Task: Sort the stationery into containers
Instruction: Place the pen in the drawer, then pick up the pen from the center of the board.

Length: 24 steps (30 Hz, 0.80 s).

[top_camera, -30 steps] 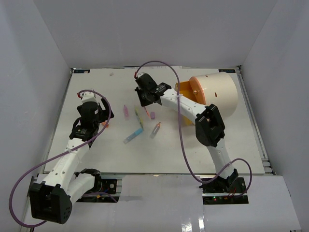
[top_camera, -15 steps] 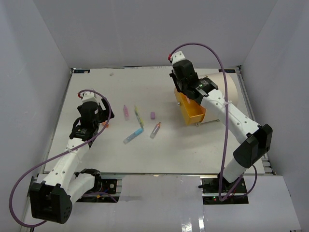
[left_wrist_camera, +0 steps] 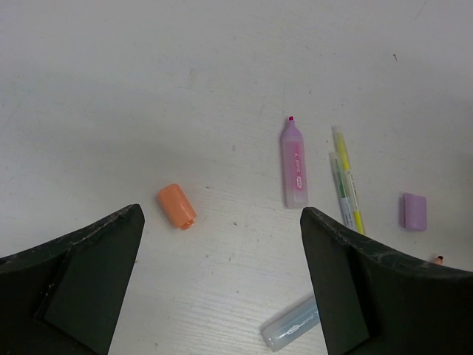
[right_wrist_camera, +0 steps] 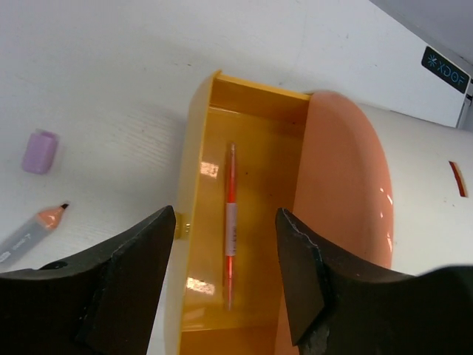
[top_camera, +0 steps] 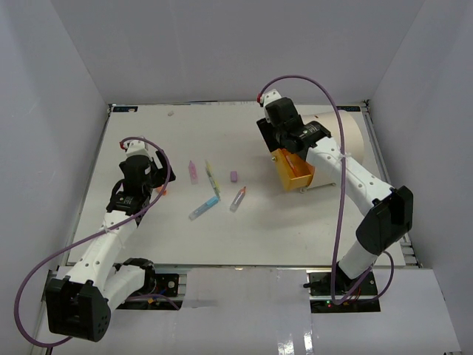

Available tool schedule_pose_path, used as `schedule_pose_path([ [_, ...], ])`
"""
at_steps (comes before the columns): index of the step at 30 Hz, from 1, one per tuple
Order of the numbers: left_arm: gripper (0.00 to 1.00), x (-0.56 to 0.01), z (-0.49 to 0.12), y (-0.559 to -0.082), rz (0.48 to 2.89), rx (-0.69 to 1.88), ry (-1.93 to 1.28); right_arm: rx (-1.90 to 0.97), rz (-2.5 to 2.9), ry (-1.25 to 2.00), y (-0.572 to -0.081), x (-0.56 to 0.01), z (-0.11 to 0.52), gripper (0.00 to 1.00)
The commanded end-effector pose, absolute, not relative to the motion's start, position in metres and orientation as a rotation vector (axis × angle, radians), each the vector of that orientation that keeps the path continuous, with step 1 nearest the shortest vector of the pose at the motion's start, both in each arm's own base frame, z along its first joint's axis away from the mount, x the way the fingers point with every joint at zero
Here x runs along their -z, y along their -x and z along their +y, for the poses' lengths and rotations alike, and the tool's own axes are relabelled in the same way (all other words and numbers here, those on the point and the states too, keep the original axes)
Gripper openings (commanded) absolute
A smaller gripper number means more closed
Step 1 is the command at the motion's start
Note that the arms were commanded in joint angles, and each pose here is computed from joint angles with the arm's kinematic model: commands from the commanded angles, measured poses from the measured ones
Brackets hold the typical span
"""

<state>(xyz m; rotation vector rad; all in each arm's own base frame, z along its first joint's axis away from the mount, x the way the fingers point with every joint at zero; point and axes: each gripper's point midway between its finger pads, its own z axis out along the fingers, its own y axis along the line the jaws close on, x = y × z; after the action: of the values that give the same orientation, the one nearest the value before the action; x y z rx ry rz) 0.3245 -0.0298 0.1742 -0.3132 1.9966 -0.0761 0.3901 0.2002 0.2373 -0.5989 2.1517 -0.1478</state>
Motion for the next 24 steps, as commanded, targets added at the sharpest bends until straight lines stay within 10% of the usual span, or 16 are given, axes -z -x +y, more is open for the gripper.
schedule_pose_path([
  [1, 0.98, -0.18, -0.03, -0.327, 1.98, 0.086, 0.309, -0.006, 2.051, 0.588, -0.391, -0.276, 0.238, 0.63],
  [24, 0.98, -0.18, -0.029, -0.327, 1.979, 0.097, 0.317, -0.479, 2.293, 0.782, -0.359, -0.125, 0.425, 0.54],
])
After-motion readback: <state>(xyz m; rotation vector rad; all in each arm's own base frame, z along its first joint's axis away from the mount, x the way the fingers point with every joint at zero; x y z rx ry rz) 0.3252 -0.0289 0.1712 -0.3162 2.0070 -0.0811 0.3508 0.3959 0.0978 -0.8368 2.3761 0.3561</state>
